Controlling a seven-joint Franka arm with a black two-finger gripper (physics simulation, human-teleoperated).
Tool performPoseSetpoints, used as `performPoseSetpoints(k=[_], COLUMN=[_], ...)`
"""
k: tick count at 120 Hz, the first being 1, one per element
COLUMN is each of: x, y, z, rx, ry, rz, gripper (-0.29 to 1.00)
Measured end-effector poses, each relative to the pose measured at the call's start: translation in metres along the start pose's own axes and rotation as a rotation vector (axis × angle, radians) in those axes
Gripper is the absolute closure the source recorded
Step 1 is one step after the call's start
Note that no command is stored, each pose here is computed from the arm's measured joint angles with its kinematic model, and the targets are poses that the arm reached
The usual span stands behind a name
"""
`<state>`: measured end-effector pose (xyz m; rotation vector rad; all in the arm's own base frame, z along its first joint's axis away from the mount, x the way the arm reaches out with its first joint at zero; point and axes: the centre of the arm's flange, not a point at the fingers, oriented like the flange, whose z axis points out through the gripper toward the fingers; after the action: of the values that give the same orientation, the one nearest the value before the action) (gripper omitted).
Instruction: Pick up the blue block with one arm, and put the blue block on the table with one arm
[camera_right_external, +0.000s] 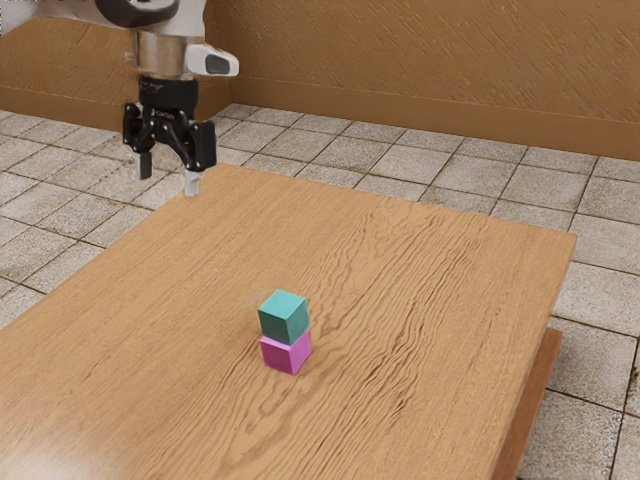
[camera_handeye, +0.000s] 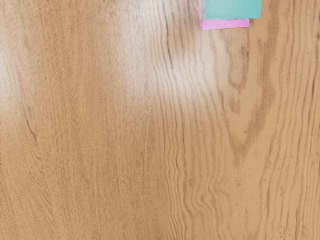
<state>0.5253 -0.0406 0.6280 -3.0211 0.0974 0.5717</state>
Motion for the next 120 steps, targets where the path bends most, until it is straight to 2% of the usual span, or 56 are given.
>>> performPoseSetpoints(k=[19,40,48,61,73,103,120], x=[0.025,0.031,0.038,0.073,0.086,0.110,0.133], y=[-0.006,0.000,0.008,0.021,0.028,0.057,0.069], z=[-0.016,-0.030,-0.020,0.083,0.141,0.172,0.182], rx=[-0.004,-0.003,0.000,0.006,0.004,-0.025,-0.042], ry=[0.204,0.318,0.324,0.233,0.243,0.373,0.398], rz=[-0.020,-0.017,-0.008,0.009,0.019,0.060,0.077], gripper=[0.00,0.00,0.00,0.00,0.00,0.00,0.00])
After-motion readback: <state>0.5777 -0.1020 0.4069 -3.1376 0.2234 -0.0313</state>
